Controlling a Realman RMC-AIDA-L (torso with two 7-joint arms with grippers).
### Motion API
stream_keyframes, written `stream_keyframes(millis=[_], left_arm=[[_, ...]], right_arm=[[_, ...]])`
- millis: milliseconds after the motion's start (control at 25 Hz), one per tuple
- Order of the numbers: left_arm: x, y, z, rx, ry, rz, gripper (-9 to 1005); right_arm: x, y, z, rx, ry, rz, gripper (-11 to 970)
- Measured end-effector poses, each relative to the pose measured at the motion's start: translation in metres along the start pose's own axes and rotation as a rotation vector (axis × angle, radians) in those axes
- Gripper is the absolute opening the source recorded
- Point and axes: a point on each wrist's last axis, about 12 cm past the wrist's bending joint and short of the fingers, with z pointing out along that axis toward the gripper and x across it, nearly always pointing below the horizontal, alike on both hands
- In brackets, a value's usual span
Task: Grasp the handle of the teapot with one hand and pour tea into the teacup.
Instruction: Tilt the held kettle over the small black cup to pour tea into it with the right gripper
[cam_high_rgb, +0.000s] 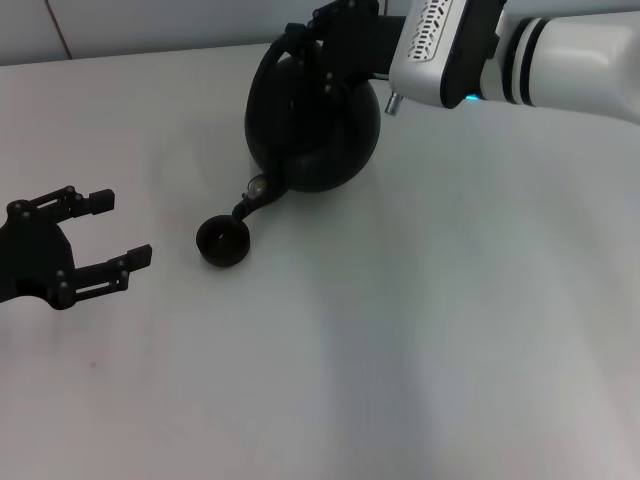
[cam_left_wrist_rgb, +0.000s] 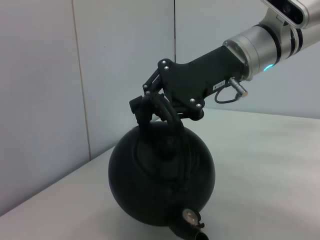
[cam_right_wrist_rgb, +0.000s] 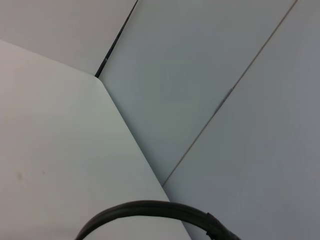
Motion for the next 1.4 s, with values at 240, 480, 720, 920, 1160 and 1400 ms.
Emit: stream_keyframes(millis=[240, 480, 720, 920, 1160, 1400], left_arm=[[0.0002, 0.0001, -0.0005, -0.001, 0.001, 0.0, 788], [0.0004, 0.0003, -0.0012, -0.002, 0.002, 0.0, 788], [0.0004, 0.0002, -0.0011, -0.001, 0.002, 0.0, 788], [0.0005, 0.0002, -0.0014, -0.002, 0.002, 0.0, 788], [0.0008, 0.0002, -0.0018, -0.002, 0.003, 0.0, 788], [0.0008, 0.0002, -0.0018, -0.003, 0.003, 0.0, 788]], right_arm=[[-0.0018, -0.0013, 0.0004, 0.003, -0.004, -0.005, 87], [-0.0047, -0.0005, 0.0017, -0.004, -0.01, -0.018, 87], [-0.0064, 0.0008, 0.0027, -0.01, -0.013, -0.035, 88], [-0.0073, 0.001, 0.0031, -0.011, -0.015, -0.039, 88], [-0.0084, 0.0006, 0.0037, -0.011, -0.017, -0.052, 88], [-0.0091, 0.0005, 0.0041, -0.011, -0.017, -0.067, 87]])
